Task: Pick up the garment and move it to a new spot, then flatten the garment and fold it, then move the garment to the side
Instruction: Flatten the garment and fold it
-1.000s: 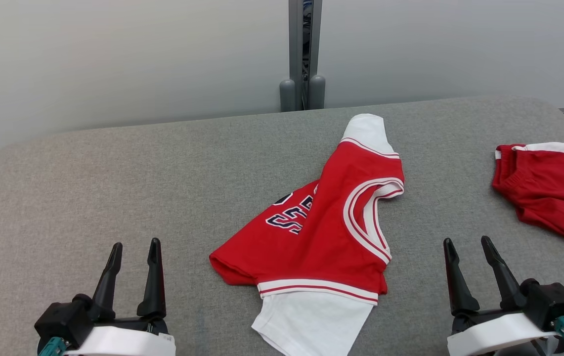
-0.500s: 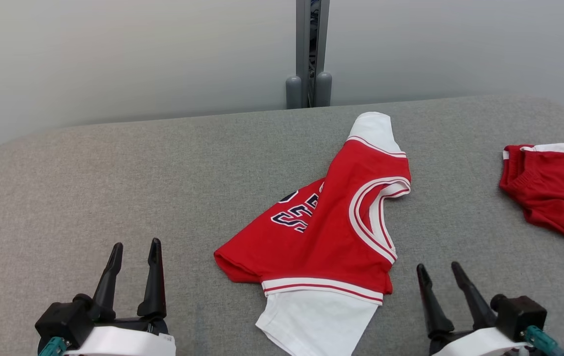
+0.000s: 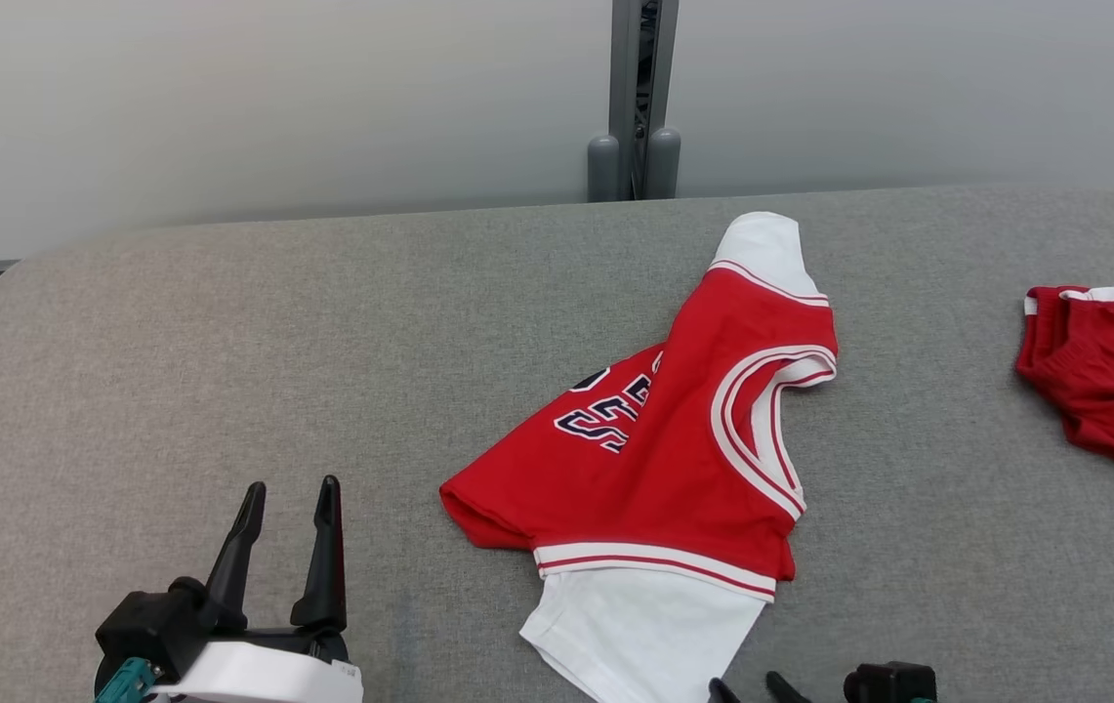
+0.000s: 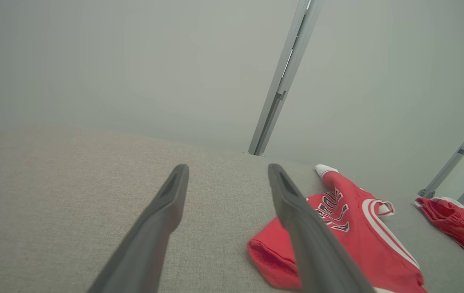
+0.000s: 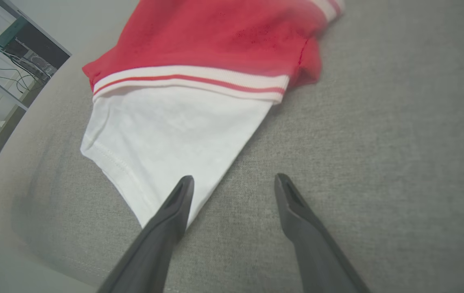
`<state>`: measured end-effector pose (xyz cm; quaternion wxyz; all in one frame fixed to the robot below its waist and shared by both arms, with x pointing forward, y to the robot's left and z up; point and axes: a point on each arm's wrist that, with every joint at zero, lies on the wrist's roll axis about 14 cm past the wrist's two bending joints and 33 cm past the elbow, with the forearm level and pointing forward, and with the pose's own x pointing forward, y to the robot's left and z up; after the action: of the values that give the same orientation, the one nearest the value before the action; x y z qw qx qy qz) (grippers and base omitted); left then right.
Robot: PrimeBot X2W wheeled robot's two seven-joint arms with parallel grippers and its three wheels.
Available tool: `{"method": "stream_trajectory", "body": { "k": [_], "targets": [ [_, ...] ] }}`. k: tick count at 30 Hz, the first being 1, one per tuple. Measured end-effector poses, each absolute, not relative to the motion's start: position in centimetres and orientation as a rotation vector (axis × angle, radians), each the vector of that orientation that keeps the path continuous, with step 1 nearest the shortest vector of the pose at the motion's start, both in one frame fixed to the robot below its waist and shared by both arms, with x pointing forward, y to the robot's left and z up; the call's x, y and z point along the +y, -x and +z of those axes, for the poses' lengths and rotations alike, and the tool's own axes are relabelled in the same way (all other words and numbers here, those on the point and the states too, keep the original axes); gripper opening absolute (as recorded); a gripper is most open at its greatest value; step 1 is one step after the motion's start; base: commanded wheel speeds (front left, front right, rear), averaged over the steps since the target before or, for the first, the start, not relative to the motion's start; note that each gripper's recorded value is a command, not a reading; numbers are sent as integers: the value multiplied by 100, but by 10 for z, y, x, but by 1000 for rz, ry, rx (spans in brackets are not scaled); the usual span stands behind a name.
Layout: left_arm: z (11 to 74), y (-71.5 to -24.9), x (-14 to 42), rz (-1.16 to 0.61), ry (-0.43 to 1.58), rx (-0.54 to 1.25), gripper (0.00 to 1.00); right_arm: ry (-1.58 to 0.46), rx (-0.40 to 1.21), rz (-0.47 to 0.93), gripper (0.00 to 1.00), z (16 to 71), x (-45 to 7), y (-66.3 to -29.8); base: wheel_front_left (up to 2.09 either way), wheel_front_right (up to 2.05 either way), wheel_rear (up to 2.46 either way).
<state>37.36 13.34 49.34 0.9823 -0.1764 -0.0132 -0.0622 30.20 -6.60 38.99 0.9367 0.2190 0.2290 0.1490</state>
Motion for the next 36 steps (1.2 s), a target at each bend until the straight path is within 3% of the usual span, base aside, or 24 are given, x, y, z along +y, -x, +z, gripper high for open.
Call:
{"method": "stream_trajectory", "body": {
  "k": [18, 20, 22, 23, 26, 36],
  "targets": [
    [484, -373, 145, -93, 339, -6, 100, -552, 622, 445, 100, 375, -14, -298, 0, 0, 0],
    [483, -372, 147, -87, 339, -4, 100, -551, 625, 453, 85, 374, -11, -300, 0, 0, 0],
    [483, -372, 149, -79, 338, -2, 100, -549, 627, 460, 43, 373, -9, -302, 0, 0, 0],
    [482, -372, 150, -76, 338, -2, 100, -550, 632, 461, 43, 372, -8, -303, 0, 0, 0],
    [482, -373, 152, -70, 337, -1, 100, -546, 634, 470, 0, 371, -5, -305, 0, 0, 0],
    [482, -371, 155, -62, 336, -1, 100, -539, 613, 480, 0, 373, -1, -311, 0, 0, 0]
  ]
}}
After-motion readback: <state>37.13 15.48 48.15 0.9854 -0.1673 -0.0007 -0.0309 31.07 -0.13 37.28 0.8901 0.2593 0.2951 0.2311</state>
